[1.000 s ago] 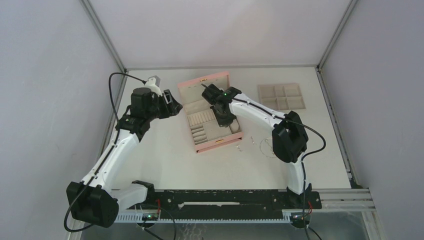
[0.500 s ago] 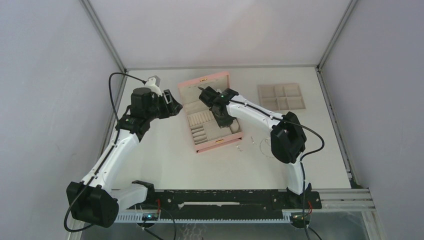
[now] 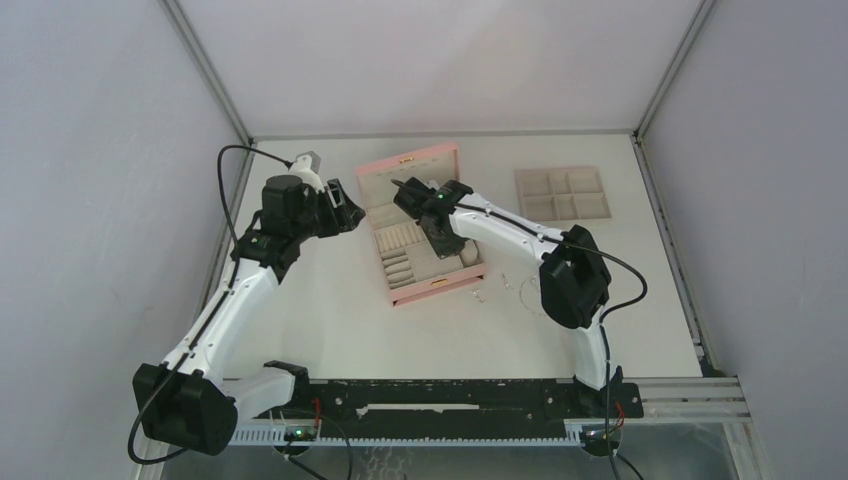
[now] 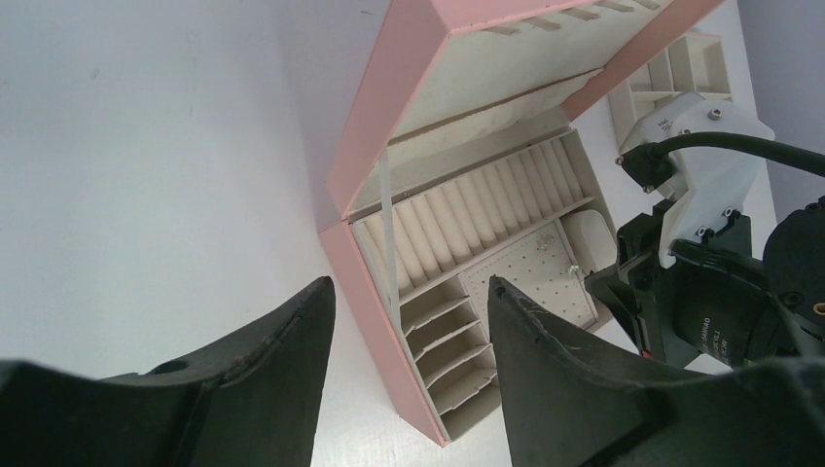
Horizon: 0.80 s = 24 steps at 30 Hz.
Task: Organize the mixed jewelry
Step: Place the jewelry in the jewelry box.
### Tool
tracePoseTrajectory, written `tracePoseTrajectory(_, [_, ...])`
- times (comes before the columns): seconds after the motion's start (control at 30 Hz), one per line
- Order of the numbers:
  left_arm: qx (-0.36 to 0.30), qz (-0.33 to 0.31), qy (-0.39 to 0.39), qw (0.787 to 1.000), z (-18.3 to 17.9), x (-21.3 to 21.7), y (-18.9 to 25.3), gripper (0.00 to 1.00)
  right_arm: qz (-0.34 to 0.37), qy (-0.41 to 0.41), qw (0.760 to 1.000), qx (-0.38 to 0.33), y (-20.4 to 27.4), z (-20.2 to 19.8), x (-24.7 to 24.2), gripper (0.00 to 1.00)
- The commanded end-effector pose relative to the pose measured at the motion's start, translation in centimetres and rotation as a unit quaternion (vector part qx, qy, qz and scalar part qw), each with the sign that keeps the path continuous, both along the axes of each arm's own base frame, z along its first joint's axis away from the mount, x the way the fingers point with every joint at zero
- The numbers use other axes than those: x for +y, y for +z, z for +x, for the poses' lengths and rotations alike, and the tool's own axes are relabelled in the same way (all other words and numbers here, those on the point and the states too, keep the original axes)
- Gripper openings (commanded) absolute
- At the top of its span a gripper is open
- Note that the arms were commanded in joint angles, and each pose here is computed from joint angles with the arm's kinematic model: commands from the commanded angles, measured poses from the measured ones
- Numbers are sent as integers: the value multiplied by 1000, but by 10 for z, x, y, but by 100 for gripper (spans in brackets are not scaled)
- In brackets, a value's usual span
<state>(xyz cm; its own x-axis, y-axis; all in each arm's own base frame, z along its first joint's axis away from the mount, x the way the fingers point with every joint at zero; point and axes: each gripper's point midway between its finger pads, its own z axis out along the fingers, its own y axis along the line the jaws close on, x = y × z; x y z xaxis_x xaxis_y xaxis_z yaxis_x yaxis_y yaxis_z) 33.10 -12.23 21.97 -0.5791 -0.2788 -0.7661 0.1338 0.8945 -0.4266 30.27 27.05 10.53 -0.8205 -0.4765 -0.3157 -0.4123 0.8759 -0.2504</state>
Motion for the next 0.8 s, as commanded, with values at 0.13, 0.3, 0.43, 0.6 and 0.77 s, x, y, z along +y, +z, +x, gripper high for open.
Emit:
tracePoseTrajectory(0.13, [-44,-10,-1,999,4,0,32,64,-6,21,1000,-10,4,3,8,0])
tracePoseTrajectory(0.3, [-44,-10,-2,999,4,0,32,64,-12,21,1000,-9,2,3,8,0])
tracePoseTrajectory(0.43, [-44,-10,-1,999,4,0,32,64,-10,20,1000,-14,4,4,9,0])
tracePoseTrajectory(0.6, [-44,-9,-2,999,4,0,31,64,-18,20,999,-21,5,8,8,0])
tracePoseTrajectory(0.77, [-44,-7,-1,999,5,1,32,64,-25,24,999,-22,4,10,8,0])
